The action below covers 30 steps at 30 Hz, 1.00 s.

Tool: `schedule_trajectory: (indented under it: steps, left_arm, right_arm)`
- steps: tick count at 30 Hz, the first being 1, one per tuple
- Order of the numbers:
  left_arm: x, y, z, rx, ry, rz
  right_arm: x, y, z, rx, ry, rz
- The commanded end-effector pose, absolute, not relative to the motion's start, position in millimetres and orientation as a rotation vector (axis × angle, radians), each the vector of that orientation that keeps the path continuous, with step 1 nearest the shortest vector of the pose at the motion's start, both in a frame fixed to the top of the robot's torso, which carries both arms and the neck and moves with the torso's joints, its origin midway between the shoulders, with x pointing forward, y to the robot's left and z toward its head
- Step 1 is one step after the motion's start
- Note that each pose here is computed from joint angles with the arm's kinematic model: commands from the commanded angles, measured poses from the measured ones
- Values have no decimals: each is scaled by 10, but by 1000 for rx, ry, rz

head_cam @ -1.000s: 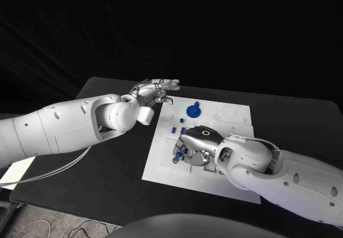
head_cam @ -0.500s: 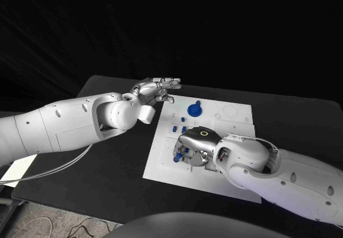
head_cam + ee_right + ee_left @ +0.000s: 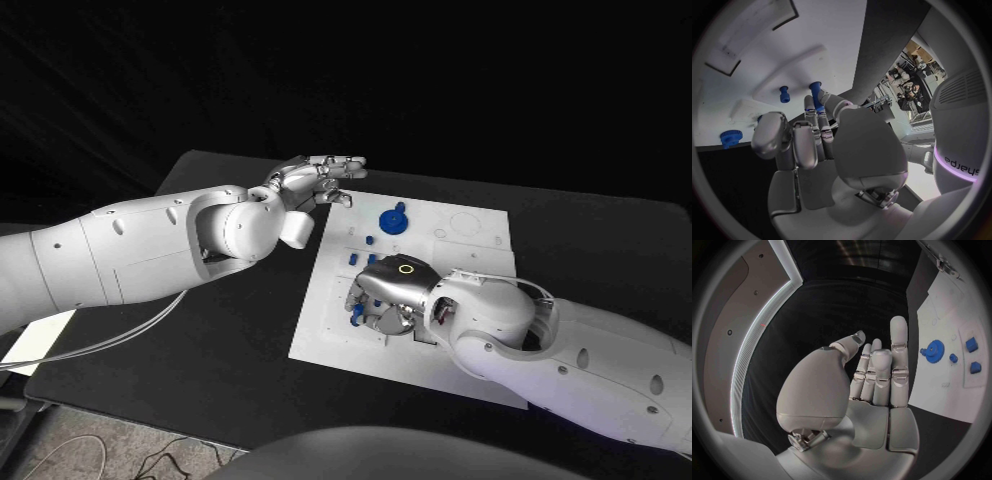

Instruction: Assemble the parts on the task board

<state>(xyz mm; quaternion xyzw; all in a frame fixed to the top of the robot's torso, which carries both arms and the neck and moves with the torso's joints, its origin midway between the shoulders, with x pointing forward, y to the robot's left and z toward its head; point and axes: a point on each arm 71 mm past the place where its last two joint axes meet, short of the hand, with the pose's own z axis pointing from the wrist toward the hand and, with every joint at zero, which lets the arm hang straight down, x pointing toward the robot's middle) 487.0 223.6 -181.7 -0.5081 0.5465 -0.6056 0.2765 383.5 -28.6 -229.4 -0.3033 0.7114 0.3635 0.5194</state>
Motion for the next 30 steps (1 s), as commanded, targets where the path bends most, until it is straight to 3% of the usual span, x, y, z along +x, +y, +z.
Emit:
schedule_trajectory:
  steps: [1,16,24,30]
  left_arm:
    - [4863,2216,-1801,-1352,1472,-1648]
    - [4868,2232,-1806,-1355,1471,-1641]
    - [4876,2237,-1812,-1356,1471,-1640]
    - [4865,2238,-1822,-1355,1473,-1639]
  right_arm:
    - [3833,-292,-2335,-750,1709,843]
    - [3800,-435,-2197,-686,1584,913]
    - [3874,-979,-1909,-499,1499,905]
    - [3991,-1661,-1794,-173,1605,824]
